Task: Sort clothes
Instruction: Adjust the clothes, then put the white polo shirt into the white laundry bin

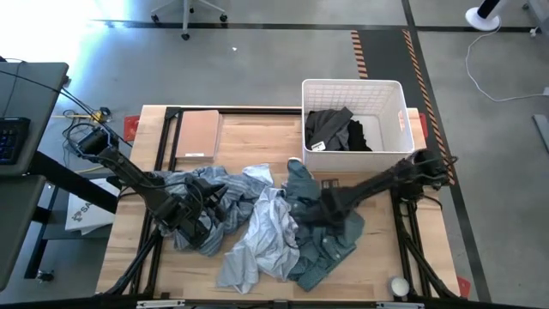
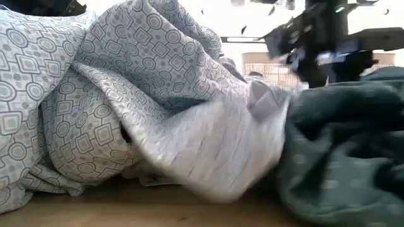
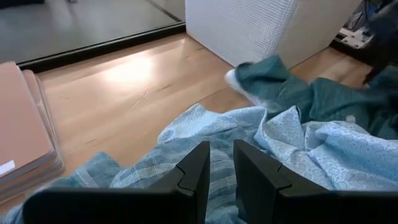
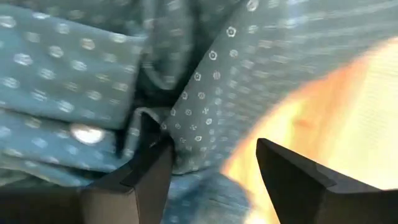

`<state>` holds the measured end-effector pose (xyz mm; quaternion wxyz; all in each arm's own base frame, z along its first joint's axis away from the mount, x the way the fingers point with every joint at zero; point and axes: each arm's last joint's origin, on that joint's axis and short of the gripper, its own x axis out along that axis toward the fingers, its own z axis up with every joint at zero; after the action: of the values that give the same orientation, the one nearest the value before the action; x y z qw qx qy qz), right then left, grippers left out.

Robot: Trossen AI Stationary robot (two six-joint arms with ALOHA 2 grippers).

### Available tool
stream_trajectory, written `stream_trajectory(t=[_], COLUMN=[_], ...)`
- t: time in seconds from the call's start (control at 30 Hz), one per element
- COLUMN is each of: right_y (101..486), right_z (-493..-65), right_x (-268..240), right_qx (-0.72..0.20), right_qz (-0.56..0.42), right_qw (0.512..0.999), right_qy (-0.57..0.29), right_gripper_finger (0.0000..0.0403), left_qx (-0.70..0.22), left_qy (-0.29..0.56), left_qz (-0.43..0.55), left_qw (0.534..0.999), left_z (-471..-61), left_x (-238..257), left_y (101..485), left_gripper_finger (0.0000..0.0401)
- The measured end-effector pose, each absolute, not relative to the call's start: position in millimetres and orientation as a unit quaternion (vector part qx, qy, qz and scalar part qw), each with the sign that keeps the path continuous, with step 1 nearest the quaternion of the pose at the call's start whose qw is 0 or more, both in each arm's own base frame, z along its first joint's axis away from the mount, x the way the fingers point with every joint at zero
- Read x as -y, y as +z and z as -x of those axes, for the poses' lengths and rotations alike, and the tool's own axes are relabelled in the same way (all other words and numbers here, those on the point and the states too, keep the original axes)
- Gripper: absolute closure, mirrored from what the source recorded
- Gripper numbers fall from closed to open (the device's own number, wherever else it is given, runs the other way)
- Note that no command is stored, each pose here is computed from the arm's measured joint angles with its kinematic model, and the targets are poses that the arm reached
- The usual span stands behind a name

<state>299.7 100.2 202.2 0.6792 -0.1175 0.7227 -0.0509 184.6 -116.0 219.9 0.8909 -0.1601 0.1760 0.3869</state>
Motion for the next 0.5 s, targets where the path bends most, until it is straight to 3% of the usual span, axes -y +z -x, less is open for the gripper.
stream_trajectory(t=[0.1, 0.2, 0.37, 0.5], right_y=[223, 247, 280, 290], right_z=[-285, -277, -287, -319], right_x=[-111, -117, -126, -131], right_qx=[-0.675, -0.606, -0.462, -0.356], right_qz=[0.172, 0.159, 0.126, 0.112], right_qw=[0.709, 0.767, 0.872, 0.926], right_qy=[-0.111, -0.137, -0.103, -0.047], right_gripper_finger=[0.0177, 0.0177, 0.0177, 0.0177], left_qx=[-0.174, -0.172, -0.171, -0.17], left_qy=[0.387, 0.388, 0.391, 0.394], left_qz=[0.16, 0.159, 0.159, 0.159], left_qw=[0.891, 0.892, 0.891, 0.889], left_z=[-185, -185, -185, -186], left_x=[116, 116, 115, 113], left_y=[220, 220, 220, 220], left_gripper_finger=[0.0332, 0.0332, 0.0332, 0.0332])
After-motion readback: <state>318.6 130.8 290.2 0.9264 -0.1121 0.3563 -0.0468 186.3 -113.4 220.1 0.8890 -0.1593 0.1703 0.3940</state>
